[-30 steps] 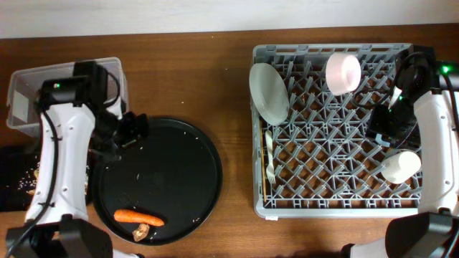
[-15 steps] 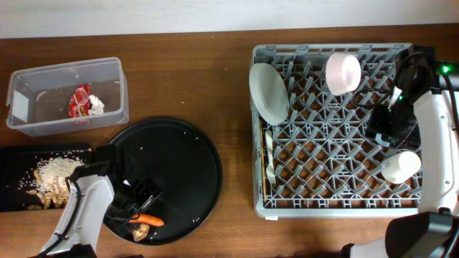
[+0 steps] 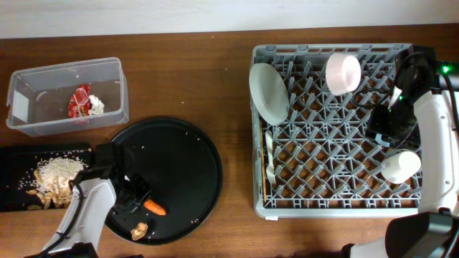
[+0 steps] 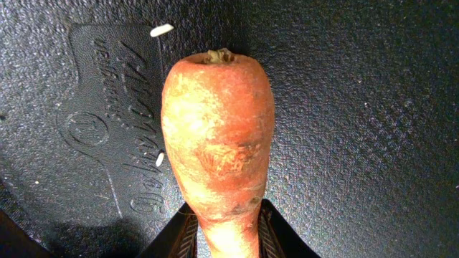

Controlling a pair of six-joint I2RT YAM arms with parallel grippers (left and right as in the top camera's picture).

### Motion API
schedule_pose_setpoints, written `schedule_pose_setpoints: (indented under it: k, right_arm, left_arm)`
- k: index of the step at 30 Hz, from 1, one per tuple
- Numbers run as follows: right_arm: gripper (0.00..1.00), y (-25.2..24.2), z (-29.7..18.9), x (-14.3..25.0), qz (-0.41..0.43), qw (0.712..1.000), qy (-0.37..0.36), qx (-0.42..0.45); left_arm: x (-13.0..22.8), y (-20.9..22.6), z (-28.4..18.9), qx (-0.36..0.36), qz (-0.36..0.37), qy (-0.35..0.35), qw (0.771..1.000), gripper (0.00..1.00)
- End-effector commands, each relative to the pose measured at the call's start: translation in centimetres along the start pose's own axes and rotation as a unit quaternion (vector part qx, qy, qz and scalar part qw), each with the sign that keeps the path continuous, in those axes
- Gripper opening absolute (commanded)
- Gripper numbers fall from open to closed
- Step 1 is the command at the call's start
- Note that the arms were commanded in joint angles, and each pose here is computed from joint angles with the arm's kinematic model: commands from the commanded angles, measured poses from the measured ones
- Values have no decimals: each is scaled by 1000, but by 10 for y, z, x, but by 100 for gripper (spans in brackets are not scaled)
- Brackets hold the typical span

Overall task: Sort waste into correct bins and load items into the dishwasher rack
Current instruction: 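Grasp the carrot on the tray with the left gripper, then carry the carrot to the black board and release it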

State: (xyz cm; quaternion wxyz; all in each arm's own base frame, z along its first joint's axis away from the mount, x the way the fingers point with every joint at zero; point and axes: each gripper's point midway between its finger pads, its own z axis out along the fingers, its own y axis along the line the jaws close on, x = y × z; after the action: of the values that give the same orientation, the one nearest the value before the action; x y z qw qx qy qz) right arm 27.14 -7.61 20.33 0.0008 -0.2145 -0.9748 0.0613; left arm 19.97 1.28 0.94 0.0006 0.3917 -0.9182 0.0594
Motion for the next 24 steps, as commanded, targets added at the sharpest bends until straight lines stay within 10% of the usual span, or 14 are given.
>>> schedule_pose_setpoints:
  k: [1, 14, 24]
  right_arm:
    - [58, -2, -2, 0, 4, 1000, -3, 0]
    - [58, -2, -2, 1, 4, 1000, -1, 0]
    - [58, -2, -2, 0, 3, 1000, -2, 0]
  left_arm:
    - [0, 3, 2, -4, 3, -3, 1000, 25]
    - [-47, -31, -54, 27, 81, -67, 994, 2]
    - [-162, 69, -131, 27, -146, -222, 964, 3]
